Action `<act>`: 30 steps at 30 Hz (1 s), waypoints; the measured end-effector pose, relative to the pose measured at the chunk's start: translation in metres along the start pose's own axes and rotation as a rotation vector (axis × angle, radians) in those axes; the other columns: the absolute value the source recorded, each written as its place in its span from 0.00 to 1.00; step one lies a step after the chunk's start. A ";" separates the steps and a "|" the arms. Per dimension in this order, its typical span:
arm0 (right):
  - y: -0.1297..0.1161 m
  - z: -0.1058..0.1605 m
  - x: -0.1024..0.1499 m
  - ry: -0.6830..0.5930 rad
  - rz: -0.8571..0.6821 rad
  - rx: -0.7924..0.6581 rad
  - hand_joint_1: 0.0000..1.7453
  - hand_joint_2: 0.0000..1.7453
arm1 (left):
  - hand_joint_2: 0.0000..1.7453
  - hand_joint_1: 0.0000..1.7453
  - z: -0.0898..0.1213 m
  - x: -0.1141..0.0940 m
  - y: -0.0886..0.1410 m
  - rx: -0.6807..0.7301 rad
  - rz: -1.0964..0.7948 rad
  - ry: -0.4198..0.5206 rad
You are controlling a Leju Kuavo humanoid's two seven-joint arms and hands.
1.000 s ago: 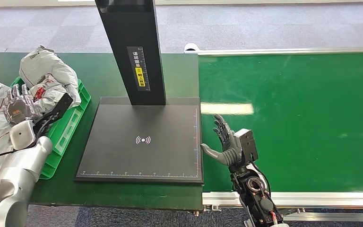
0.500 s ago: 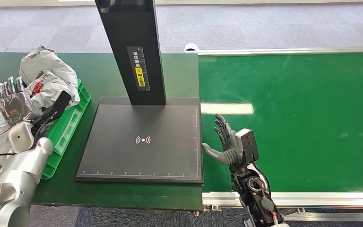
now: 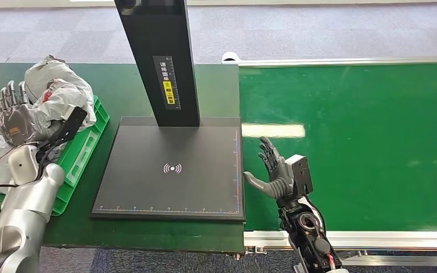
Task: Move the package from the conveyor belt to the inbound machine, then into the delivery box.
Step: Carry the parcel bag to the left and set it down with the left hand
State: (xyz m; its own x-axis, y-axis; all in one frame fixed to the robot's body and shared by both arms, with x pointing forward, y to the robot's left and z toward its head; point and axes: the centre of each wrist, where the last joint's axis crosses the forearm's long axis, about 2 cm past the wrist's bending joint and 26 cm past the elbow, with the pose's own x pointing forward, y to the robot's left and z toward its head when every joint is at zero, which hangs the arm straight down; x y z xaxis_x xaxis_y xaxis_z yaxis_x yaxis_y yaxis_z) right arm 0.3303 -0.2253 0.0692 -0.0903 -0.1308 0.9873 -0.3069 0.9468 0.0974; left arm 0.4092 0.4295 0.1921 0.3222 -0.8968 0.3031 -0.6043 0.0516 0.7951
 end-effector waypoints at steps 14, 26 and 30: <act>-0.006 0.002 -0.001 -0.007 0.013 -0.003 0.00 1.00 | 1.00 0.00 0.004 0.038 0.008 -0.025 0.134 -0.044; -0.006 0.002 -0.001 -0.003 0.019 0.001 0.00 1.00 | 1.00 0.00 0.006 0.033 0.004 -0.050 -0.103 0.006; -0.004 -0.005 0.001 -0.006 0.020 0.018 0.00 1.00 | 1.00 0.00 0.005 0.019 -0.011 -0.274 -0.337 0.053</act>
State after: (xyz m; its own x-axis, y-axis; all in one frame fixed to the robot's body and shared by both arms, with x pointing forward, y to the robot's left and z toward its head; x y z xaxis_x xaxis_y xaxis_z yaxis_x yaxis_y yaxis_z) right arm 0.3360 -0.2275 0.0709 -0.1020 -0.1133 0.9883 -0.3220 0.9438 0.0750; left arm 0.4186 0.4095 0.1868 0.5094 -0.8602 0.0236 -0.2459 -0.1192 0.9619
